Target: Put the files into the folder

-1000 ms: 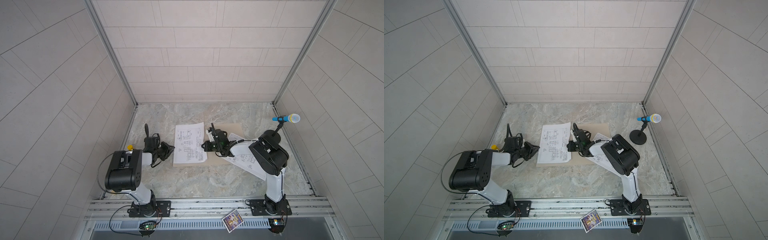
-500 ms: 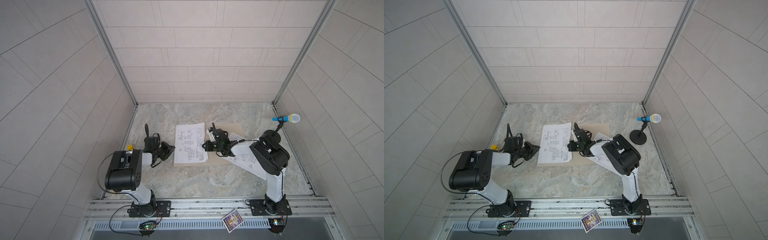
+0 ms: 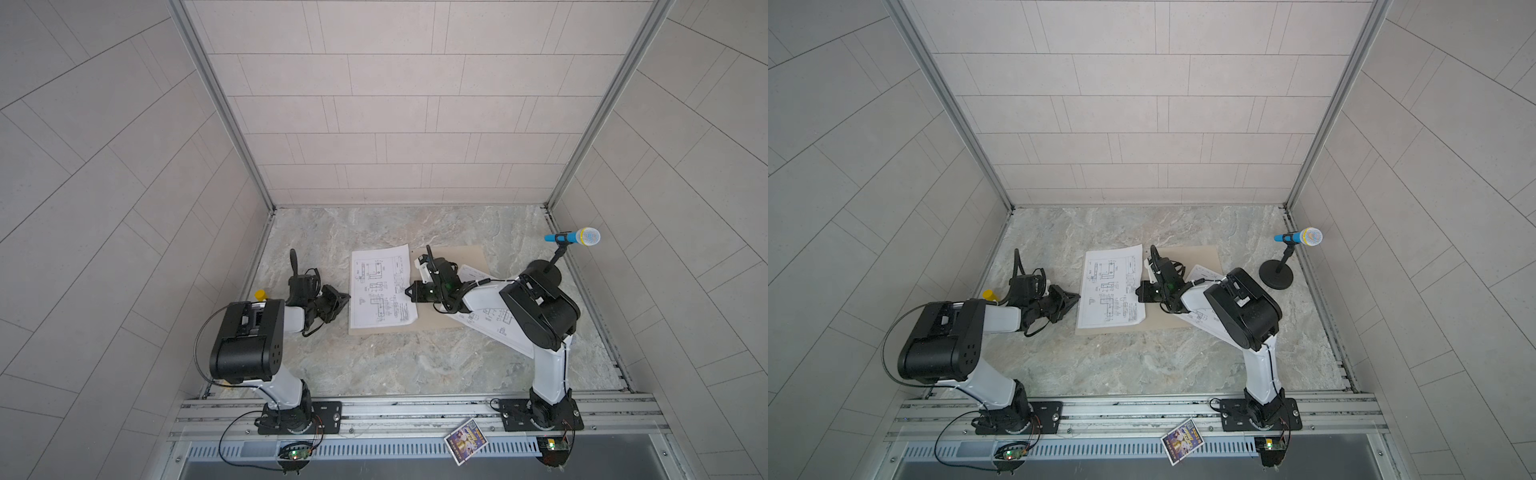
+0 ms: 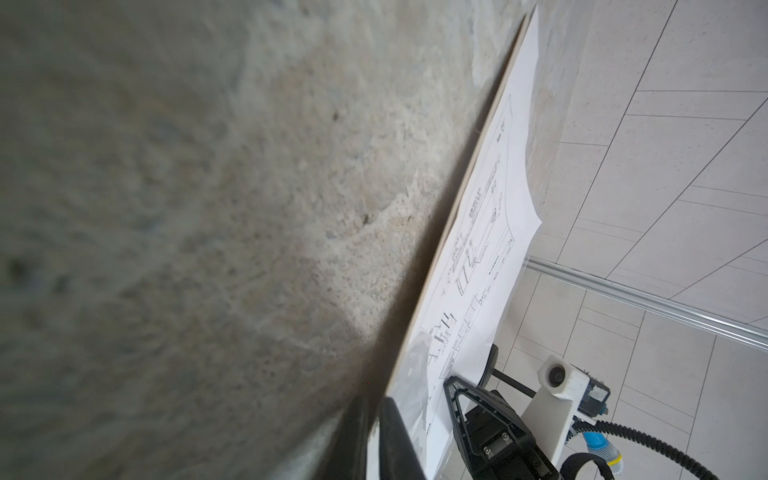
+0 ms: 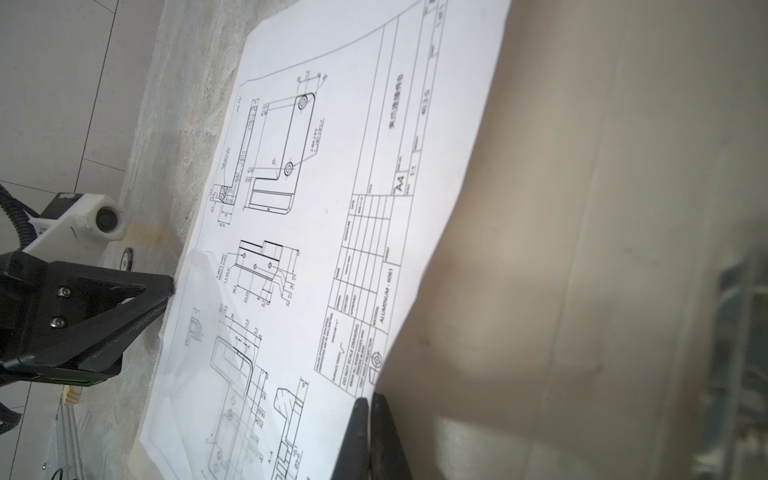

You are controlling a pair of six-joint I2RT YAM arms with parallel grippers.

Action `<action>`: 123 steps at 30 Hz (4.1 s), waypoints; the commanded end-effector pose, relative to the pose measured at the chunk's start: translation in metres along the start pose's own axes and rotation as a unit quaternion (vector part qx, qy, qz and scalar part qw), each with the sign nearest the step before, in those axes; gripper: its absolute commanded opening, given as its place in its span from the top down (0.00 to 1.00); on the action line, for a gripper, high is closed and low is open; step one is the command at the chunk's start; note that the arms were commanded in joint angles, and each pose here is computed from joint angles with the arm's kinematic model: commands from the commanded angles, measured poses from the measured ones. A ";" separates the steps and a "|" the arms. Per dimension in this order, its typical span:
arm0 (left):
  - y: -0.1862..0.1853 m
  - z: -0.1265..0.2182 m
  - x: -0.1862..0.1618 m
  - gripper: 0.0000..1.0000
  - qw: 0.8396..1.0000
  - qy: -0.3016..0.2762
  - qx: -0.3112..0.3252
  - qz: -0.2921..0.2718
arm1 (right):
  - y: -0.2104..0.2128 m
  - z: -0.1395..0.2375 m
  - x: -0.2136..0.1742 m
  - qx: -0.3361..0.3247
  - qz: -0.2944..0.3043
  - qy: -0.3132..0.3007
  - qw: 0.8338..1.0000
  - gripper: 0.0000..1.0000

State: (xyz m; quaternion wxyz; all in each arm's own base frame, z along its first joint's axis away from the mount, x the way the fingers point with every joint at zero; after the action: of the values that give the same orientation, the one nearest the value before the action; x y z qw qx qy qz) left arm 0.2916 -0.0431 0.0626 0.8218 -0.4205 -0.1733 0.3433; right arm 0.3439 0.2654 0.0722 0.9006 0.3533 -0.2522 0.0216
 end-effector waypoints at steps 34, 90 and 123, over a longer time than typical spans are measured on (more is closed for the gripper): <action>-0.007 -0.002 0.005 0.98 0.999 -0.015 -0.046 -0.006 | 0.007 -0.004 0.003 0.042 0.029 0.090 0.995 1.00; -0.006 -0.009 0.007 1.00 0.998 -0.013 -0.062 -0.003 | -0.023 -0.018 0.061 0.009 -0.026 0.094 0.995 0.87; -0.008 -0.010 0.008 1.00 0.997 -0.013 -0.074 -0.003 | -0.012 -0.045 0.077 0.078 -0.024 0.117 0.990 1.00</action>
State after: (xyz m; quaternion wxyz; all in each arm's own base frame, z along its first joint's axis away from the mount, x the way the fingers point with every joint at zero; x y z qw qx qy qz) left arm 0.3064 -0.0444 0.0614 0.7883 -0.4660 -0.2068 0.3446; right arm 0.4382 0.2706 0.0775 0.8945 0.4177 -0.1547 0.0385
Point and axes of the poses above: each gripper's point midway between its finger pads, its own z axis back along the fingers, its own y axis along the line the jaws close on, x = y × z, the point moved 7 cm from there along z, back along the fingers, and after that the axes turned 3 degrees about -z, right-handed, at the moved point
